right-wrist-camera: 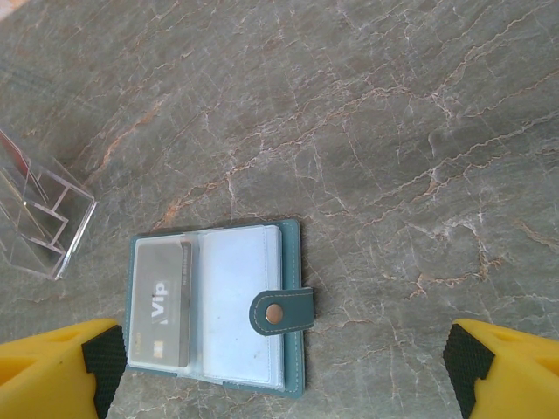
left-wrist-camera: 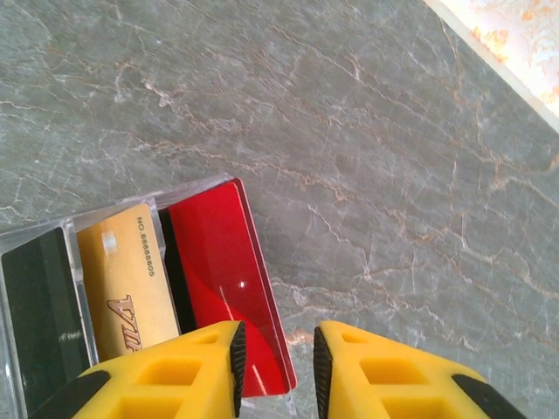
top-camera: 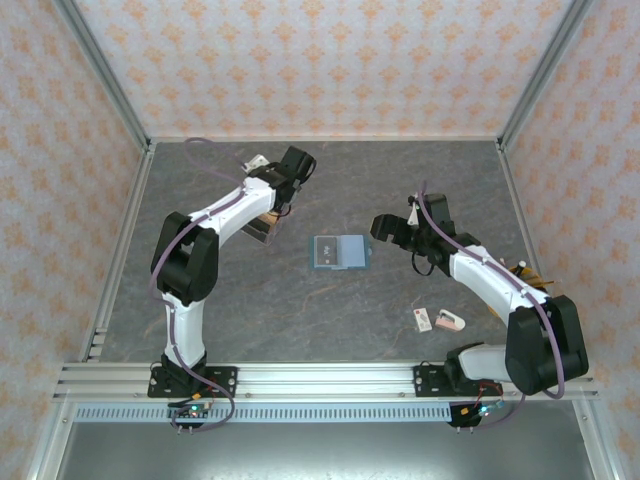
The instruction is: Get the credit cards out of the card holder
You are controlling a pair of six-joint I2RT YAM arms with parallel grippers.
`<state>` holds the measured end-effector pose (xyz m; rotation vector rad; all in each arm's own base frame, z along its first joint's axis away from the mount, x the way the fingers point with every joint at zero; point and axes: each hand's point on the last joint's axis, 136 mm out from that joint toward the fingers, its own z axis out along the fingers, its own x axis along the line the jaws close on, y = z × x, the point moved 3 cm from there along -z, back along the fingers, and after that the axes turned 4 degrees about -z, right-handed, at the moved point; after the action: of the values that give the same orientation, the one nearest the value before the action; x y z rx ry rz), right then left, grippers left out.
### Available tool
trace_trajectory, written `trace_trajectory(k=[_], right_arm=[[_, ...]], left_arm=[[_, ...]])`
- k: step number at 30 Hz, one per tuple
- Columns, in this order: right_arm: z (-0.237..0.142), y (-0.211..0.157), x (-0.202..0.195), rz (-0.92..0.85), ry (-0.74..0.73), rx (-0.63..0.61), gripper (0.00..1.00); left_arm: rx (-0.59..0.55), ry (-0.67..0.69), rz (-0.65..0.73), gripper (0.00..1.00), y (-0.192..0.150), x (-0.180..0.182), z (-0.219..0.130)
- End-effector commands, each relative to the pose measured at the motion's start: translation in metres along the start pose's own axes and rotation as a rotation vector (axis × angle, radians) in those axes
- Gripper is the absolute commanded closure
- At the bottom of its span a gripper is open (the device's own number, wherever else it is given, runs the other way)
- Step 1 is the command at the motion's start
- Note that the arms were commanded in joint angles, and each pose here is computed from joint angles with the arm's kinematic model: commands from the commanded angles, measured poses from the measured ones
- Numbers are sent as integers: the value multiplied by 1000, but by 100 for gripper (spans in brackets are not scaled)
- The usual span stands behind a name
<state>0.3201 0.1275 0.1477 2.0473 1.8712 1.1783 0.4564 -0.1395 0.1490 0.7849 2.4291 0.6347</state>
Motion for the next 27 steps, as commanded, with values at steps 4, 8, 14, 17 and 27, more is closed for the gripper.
trace_trajectory(k=[4, 8, 14, 17, 27], right_arm=[[-2, 3, 9, -12, 43, 11, 6], [-4, 5, 19, -37, 73, 10, 9], [4, -4, 50, -166, 15, 38, 11], [14, -18, 70, -230, -16, 90, 12], [74, -66, 112, -294, -81, 282, 23]], left_arm=[[42, -104, 86, 61, 15, -9, -36], [59, -167, 137, 48, 22, 1, -64], [48, -192, 175, 24, 29, 37, -94], [43, -193, 181, 12, 29, 58, -98], [123, -170, 194, 0, 10, 102, -79]])
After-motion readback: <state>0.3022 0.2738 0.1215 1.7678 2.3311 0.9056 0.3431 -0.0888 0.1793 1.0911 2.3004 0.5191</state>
